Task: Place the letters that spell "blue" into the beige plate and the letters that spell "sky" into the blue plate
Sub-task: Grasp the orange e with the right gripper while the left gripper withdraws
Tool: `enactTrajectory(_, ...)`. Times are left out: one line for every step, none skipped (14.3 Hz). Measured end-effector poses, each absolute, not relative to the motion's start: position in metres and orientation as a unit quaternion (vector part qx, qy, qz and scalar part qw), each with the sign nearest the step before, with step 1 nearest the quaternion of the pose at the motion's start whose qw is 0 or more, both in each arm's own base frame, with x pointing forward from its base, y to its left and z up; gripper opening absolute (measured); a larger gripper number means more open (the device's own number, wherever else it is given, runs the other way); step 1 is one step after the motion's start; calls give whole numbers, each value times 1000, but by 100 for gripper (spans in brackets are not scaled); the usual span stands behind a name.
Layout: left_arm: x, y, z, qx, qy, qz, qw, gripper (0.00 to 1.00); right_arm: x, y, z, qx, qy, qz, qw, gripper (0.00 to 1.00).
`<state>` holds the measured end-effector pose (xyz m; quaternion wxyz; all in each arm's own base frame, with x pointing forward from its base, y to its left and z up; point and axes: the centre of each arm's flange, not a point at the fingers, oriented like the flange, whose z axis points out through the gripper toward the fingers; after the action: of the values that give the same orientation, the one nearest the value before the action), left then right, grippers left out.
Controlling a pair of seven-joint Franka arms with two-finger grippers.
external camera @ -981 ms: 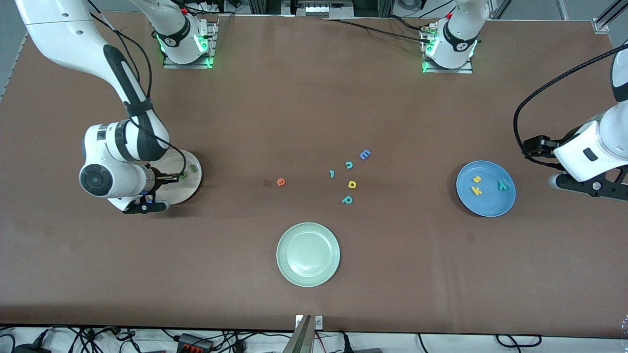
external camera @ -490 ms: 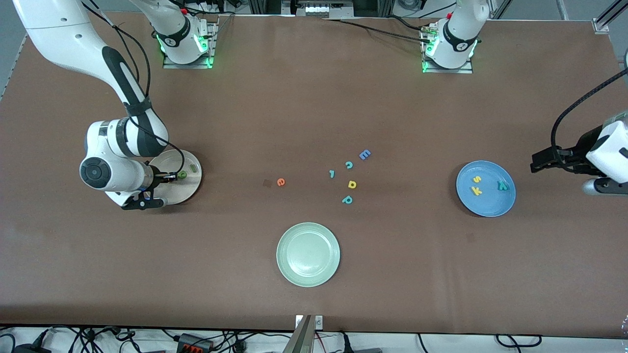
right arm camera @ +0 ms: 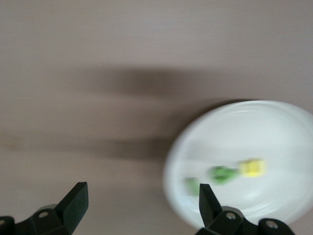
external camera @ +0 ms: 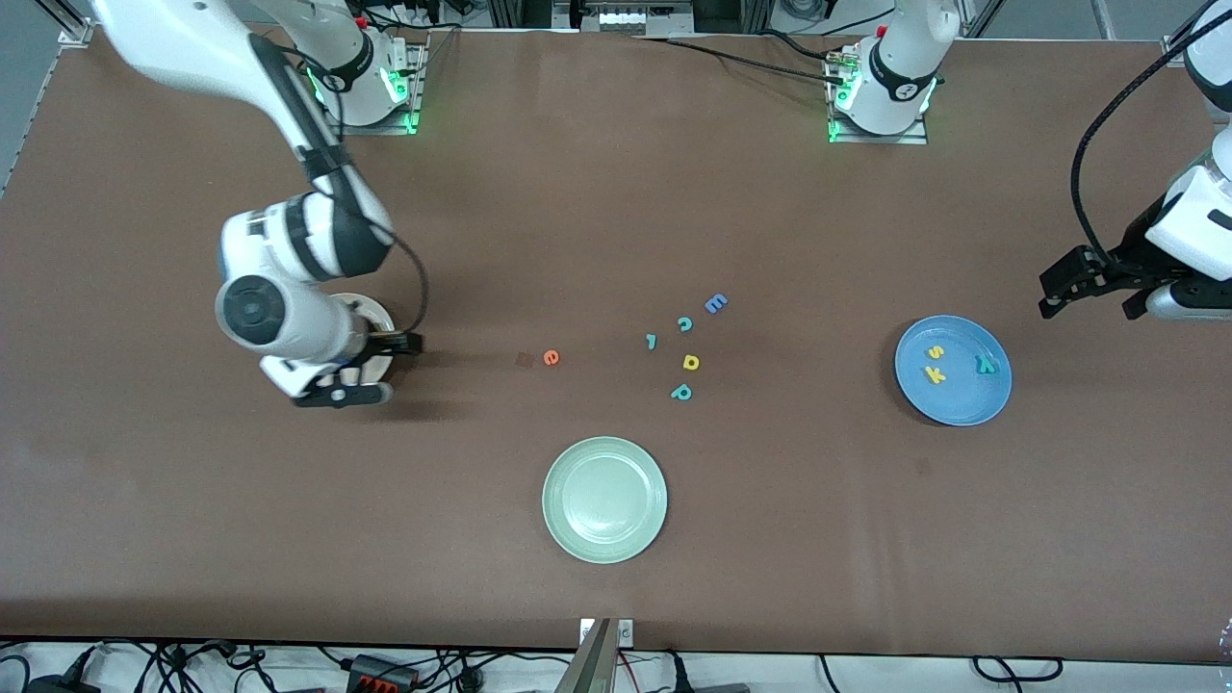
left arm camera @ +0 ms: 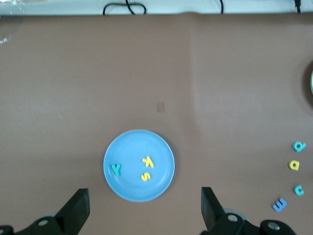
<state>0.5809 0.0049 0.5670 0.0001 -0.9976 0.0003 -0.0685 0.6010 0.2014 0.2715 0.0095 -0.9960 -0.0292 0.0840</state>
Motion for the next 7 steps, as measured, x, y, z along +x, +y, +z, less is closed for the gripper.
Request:
enactTrajectory(579, 3, 568, -998, 2, -61, 0, 100, 595, 227, 265, -996, -28, 79, 13, 100)
enactTrajectory(576, 0, 569, -999, 4, -50, 0, 100, 589, 250, 259, -997, -22, 72, 14, 100)
enactTrajectory(574, -3, 570, -999, 7, -40, 0, 100, 584, 271, 250, -998, -12, 66, 15, 100)
enactTrajectory(572, -6, 572, -999, 10, -35, 0, 100, 580, 291, 243, -998, -5, 62, 16, 100)
enactTrajectory(572, -7, 575, -999, 11, -34, 0, 100, 577, 309, 236, -998, -7, 60, 16, 100)
enactTrajectory(572, -8, 577, -999, 11, -34, 0, 100, 574, 326, 232, -998, -14, 57, 16, 100)
enactTrajectory(571, -8, 578, -999, 11, -34, 0, 100, 572, 343, 229, -998, -27, 51, 11, 100)
